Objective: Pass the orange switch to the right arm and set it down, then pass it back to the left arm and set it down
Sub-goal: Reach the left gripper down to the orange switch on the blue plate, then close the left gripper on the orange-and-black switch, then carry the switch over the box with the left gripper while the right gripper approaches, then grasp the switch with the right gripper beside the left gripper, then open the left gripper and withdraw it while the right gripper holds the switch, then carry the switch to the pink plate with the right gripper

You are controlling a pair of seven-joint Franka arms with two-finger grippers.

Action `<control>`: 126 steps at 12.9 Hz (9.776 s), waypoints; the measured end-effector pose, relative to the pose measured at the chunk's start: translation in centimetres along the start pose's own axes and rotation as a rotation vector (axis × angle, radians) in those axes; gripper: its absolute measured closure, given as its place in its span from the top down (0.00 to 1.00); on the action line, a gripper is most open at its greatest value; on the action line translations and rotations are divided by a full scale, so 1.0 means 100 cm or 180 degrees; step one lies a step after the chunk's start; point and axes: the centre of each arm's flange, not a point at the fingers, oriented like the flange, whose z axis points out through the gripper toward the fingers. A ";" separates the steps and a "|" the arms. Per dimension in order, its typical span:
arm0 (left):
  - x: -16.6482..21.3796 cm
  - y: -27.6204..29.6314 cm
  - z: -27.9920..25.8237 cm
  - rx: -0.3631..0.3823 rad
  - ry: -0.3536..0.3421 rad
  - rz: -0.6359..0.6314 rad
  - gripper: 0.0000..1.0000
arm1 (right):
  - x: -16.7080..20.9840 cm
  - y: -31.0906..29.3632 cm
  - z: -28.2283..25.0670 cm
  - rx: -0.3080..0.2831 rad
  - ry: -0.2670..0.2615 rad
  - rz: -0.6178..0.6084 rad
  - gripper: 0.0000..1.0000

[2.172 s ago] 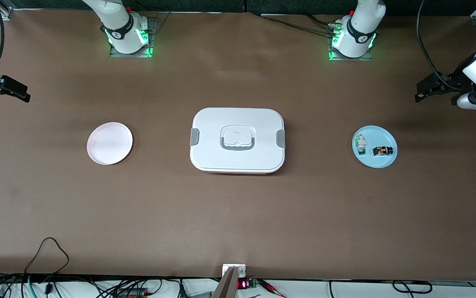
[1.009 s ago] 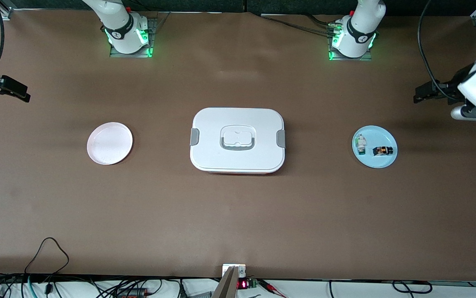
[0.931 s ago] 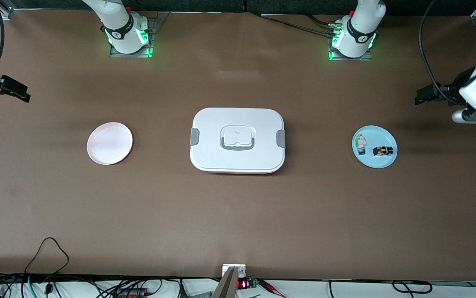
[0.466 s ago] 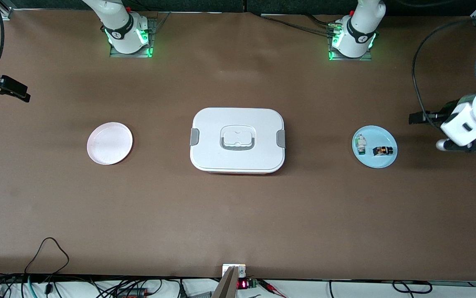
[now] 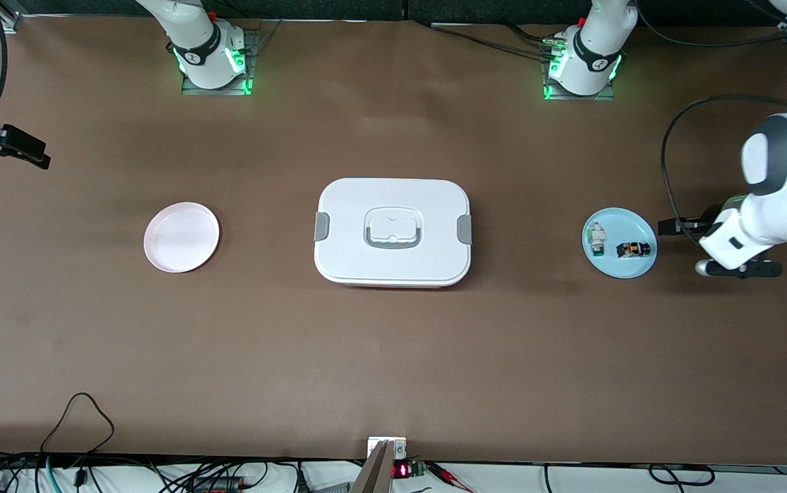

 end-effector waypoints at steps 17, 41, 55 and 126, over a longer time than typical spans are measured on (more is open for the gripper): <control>0.016 -0.011 0.153 -0.0269 0.0120 -0.0107 1.00 | -0.003 -0.003 0.003 0.0004 -0.0102 -0.0015 1.00; -0.045 0.115 -0.030 -0.0525 -0.0711 0.0226 0.72 | 0.035 -0.098 0.027 0.2535 -0.0251 -0.0253 1.00; -0.111 0.314 -0.232 -0.2508 -0.2839 -0.2369 0.72 | 0.043 -0.206 0.097 0.4304 -0.0125 -0.0579 1.00; -0.122 0.392 -0.210 -0.1774 -0.0803 0.0161 1.00 | 0.009 -0.238 0.100 0.3381 0.0479 -0.1612 0.34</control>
